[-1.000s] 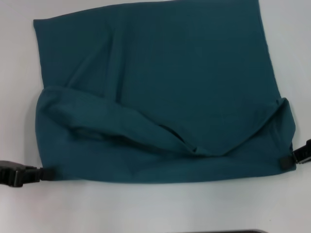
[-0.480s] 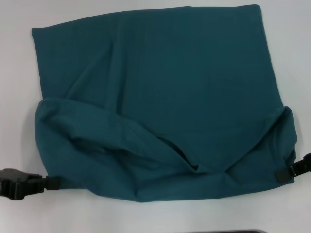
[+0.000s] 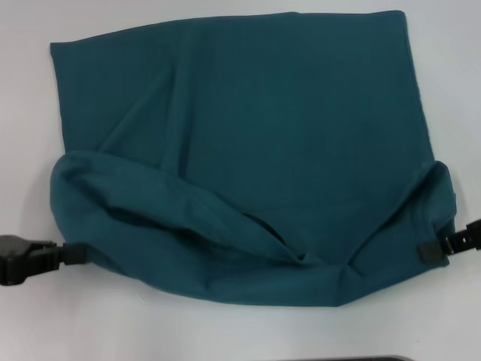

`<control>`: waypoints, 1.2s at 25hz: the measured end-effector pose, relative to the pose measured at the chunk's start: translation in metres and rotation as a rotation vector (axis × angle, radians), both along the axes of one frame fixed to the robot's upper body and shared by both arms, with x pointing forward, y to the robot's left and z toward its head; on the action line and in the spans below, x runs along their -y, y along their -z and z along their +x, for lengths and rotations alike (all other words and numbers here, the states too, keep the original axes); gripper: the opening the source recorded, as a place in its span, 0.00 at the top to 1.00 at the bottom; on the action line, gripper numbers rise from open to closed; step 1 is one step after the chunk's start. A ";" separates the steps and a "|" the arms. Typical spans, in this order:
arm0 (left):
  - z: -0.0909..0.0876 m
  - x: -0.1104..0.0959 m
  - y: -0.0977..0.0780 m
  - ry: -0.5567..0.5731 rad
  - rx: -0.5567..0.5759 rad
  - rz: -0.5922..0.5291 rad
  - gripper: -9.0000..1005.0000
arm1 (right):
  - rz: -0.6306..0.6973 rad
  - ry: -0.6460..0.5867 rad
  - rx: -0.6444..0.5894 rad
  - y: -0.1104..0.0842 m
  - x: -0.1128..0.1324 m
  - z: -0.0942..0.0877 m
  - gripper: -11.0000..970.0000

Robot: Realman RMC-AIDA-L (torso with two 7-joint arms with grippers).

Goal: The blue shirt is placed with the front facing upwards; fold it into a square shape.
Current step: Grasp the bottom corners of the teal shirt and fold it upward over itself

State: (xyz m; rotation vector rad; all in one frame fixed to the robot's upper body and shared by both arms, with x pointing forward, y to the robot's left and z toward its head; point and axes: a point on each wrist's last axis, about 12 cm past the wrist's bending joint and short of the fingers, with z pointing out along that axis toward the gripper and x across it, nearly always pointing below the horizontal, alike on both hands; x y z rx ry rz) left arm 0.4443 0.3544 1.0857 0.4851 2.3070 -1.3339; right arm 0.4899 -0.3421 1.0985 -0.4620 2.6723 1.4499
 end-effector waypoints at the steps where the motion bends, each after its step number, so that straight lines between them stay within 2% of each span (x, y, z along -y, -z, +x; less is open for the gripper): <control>1: 0.001 0.000 0.000 -0.001 0.005 -0.008 0.98 | 0.010 0.004 0.008 -0.001 0.000 0.001 0.95; 7: 0.006 -0.006 -0.008 -0.036 0.069 -0.054 0.98 | 0.064 0.039 0.058 -0.009 0.005 0.005 0.95; 13: 0.004 -0.011 -0.008 -0.058 0.079 -0.068 0.99 | 0.082 0.026 0.062 -0.007 0.007 0.002 0.95; 30: -0.019 -0.027 0.000 -0.151 0.085 -0.081 0.98 | 0.095 -0.105 0.067 0.002 0.008 -0.009 0.95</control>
